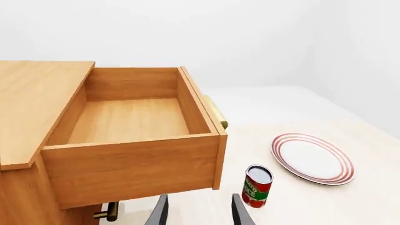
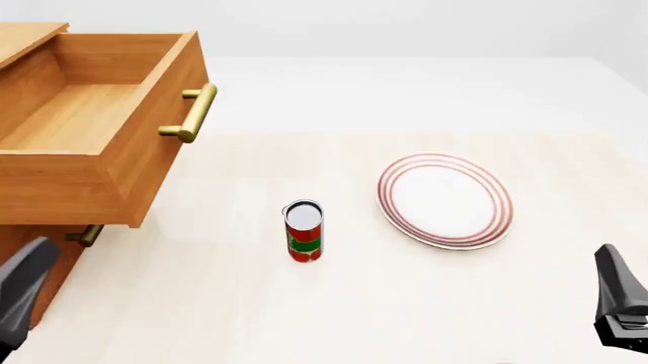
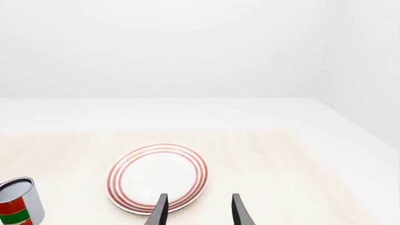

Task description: Put the bowl in the top drawer of the cabinet.

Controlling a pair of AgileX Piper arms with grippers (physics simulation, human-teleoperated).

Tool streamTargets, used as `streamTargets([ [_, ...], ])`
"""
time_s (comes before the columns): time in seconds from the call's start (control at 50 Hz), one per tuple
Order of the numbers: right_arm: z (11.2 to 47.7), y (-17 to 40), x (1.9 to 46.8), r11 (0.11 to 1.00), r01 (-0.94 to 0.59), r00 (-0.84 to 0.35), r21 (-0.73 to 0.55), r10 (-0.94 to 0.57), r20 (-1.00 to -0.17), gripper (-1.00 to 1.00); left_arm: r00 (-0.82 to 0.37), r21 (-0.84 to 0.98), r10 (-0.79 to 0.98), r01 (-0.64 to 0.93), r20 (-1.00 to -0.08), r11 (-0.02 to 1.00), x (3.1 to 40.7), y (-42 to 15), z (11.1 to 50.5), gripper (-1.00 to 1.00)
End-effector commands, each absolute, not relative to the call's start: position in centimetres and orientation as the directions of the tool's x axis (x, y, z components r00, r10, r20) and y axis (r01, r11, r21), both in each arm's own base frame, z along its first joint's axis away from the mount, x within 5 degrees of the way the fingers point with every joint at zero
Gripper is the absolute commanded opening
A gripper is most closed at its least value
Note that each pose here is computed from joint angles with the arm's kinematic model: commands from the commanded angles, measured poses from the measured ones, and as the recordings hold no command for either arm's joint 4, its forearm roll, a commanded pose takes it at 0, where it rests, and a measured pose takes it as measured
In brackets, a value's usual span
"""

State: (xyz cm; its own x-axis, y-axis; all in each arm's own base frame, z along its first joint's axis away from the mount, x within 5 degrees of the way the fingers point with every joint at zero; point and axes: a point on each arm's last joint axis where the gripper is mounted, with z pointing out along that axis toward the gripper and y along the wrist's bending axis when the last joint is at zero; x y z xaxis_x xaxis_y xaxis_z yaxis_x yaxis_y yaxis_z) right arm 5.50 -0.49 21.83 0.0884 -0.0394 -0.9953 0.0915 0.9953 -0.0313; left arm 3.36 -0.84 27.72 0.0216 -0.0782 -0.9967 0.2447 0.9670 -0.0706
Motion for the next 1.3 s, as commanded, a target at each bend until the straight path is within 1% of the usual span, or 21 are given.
streamTargets([
  [0.02, 21.8, -0.5, 5.5, 0.995, 0.092, 0.088, -0.031, -0.039, -0.995, 1.0, 0.01, -0.048, -0.054, 0.322, -0.999, 0.945, 2.7, -0.9, 29.9, 1.0],
  [0.38, 21.8, -0.5, 5.5, 0.995, 0.091, 0.088, -0.031, -0.039, -0.995, 1.0, -0.046, -0.068, -0.053, 0.447, -0.998, 0.892, 4.0, -2.0, 31.7, 1.0],
  [0.6, 21.8, -0.5, 5.5, 0.995, 0.092, 0.088, -0.031, -0.04, -0.995, 1.0, -0.121, -0.155, -0.106, 0.54, -0.987, 0.827, 4.9, -3.2, 33.0, 1.0],
  [0.84, 21.8, -0.5, 5.5, 0.995, 0.092, 0.088, -0.031, -0.039, -0.995, 1.0, -0.154, -0.18, -0.11, 0.578, -0.982, 0.796, 5.7, -4.2, 33.8, 1.0],
  [1.06, 21.8, -0.5, 5.5, 0.995, 0.092, 0.088, -0.032, -0.04, -0.995, 1.0, -0.214, -0.247, -0.146, 0.6, -0.966, 0.761, 6.7, -5.5, 34.5, 1.0],
  [1.3, 21.8, -0.5, 5.5, 0.995, 0.092, 0.088, -0.031, -0.039, -0.995, 1.0, -0.323, -0.357, -0.191, 0.605, -0.927, 0.711, 7.7, -7.1, 34.7, 1.0],
])
